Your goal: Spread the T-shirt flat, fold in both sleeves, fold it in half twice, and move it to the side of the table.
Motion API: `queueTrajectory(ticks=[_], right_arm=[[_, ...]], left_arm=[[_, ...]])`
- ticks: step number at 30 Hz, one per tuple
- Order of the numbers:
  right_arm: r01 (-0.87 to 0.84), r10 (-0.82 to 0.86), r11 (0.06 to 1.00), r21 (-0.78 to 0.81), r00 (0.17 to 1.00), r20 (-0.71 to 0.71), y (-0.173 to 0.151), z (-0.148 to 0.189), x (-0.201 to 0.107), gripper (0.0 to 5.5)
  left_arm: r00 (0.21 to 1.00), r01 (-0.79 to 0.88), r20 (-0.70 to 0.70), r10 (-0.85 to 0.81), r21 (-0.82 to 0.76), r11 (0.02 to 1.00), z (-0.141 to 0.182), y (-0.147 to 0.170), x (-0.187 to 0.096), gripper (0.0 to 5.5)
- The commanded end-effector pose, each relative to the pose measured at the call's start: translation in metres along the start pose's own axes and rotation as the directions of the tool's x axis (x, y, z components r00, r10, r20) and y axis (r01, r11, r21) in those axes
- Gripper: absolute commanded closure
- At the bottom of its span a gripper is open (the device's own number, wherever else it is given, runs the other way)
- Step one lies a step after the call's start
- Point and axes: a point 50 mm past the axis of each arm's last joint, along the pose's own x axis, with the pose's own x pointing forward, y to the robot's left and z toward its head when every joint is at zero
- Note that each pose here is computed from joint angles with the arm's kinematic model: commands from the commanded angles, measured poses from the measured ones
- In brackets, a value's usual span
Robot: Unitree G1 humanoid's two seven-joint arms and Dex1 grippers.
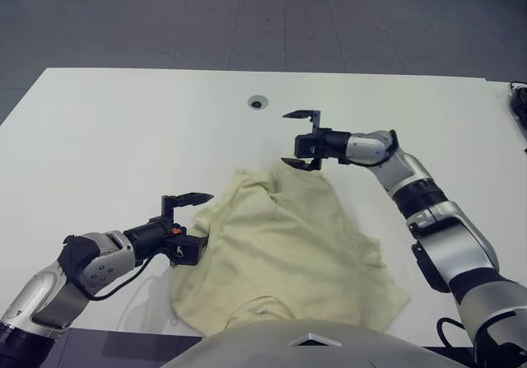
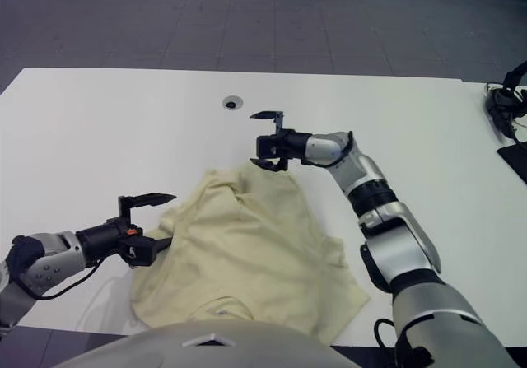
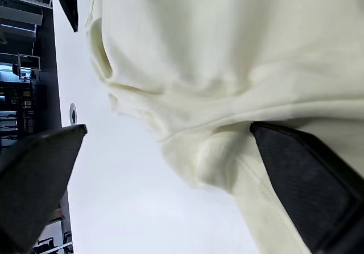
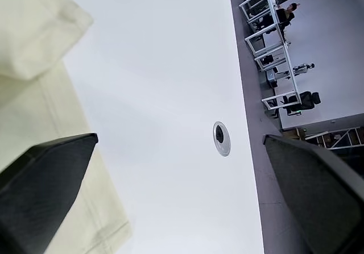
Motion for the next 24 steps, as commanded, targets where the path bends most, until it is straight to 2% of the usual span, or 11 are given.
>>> queueTrajectory(ticks=[1, 4, 11, 16, 24], right_arm=[[-0.116, 0.108, 0.991, -0.067, 0.988, -0.114, 0.013, -0.018, 0.001, 0.1], [-0.156, 0.136, 0.984, -0.092, 0.971, -0.196, 0.017, -0.034, -0.008, 0.1], [0.026, -0.053, 0.996, -0.087, 0.944, -0.325, -0.007, -0.058, -0.031, 0.1], [0.119, -0.142, 0.989, -0.083, 0.909, -0.392, -0.006, -0.069, -0.039, 0.1], [0.235, -0.229, 0.972, -0.025, 0.909, -0.348, -0.007, -0.067, -0.039, 0.1]], left_arm=[[0.989, 0.111, -0.1, -0.114, -0.033, 0.993, -0.013, -0.021, -0.005, 0.13], [0.989, 0.089, -0.115, -0.094, -0.044, 0.995, -0.015, -0.02, -0.009, 0.13], [0.986, 0.068, -0.142, -0.082, -0.102, 0.992, -0.018, -0.03, -0.012, 0.13], [0.988, 0.065, -0.133, -0.083, -0.138, 0.988, -0.016, -0.038, -0.01, 0.13], [0.99, 0.072, -0.109, -0.092, -0.181, 0.981, -0.011, -0.048, -0.006, 0.13]])
